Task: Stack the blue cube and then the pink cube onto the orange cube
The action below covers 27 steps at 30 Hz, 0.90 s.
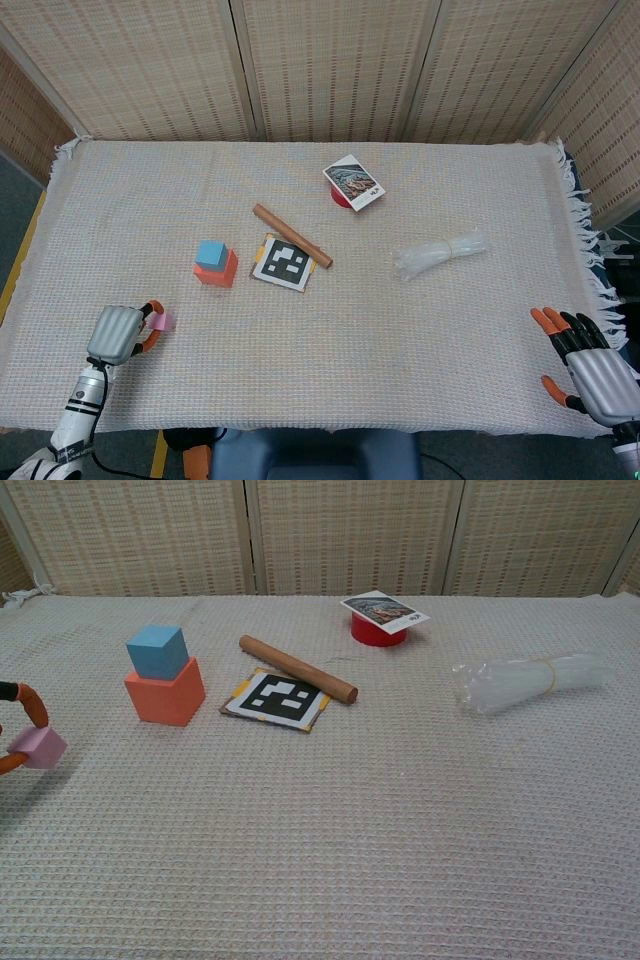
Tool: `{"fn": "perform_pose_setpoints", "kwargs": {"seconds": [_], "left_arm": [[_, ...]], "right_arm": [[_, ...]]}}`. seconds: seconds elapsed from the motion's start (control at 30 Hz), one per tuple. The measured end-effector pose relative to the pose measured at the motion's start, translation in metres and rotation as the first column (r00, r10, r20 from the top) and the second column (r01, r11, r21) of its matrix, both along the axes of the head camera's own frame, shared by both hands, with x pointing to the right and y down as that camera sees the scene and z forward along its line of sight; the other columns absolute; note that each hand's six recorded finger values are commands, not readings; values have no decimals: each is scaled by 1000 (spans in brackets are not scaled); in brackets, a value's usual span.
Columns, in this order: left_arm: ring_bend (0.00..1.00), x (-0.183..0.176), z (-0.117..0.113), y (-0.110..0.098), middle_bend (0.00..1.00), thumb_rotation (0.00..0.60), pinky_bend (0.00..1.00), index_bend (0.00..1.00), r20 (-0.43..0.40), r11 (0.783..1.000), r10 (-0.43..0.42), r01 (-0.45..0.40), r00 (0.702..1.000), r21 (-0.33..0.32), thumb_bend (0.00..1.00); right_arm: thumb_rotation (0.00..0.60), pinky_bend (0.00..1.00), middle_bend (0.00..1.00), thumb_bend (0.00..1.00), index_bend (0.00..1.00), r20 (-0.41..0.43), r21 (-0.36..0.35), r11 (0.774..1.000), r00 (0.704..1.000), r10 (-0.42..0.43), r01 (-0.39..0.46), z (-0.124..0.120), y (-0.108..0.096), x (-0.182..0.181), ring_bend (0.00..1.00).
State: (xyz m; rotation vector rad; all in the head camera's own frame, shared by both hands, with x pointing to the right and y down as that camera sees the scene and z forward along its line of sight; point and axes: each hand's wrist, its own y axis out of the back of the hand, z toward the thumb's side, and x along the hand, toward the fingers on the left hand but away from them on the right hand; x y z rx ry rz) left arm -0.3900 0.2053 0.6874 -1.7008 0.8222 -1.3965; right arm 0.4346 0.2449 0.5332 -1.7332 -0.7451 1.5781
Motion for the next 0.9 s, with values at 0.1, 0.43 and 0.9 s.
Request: {"fn": "perform_pose_setpoints", "kwargs": {"seconds": [0.1,0.43,0.9], "left_arm": [[1000,1,-19,-14,1000,600,1000,546,-20,1000,6,-6,1000,24,316],[1000,39,-77,-87,1000,600,1000,546,-134,999,0,7,991,51,316],[1000,110,-64,-144,1000,600,1000,537,-58,999,45,-44,997,15,319]], "right_arm": [[600,16,0,244,0,1,2,1000,1000,2,-2,0,-1,0,0],[600,18,0,244,0,-11,-2,1000,1000,3,-3,5,-2,-1,0],[600,19,0,244,0,-28,0,1000,999,26,-26,7,-6,5,0]]}}
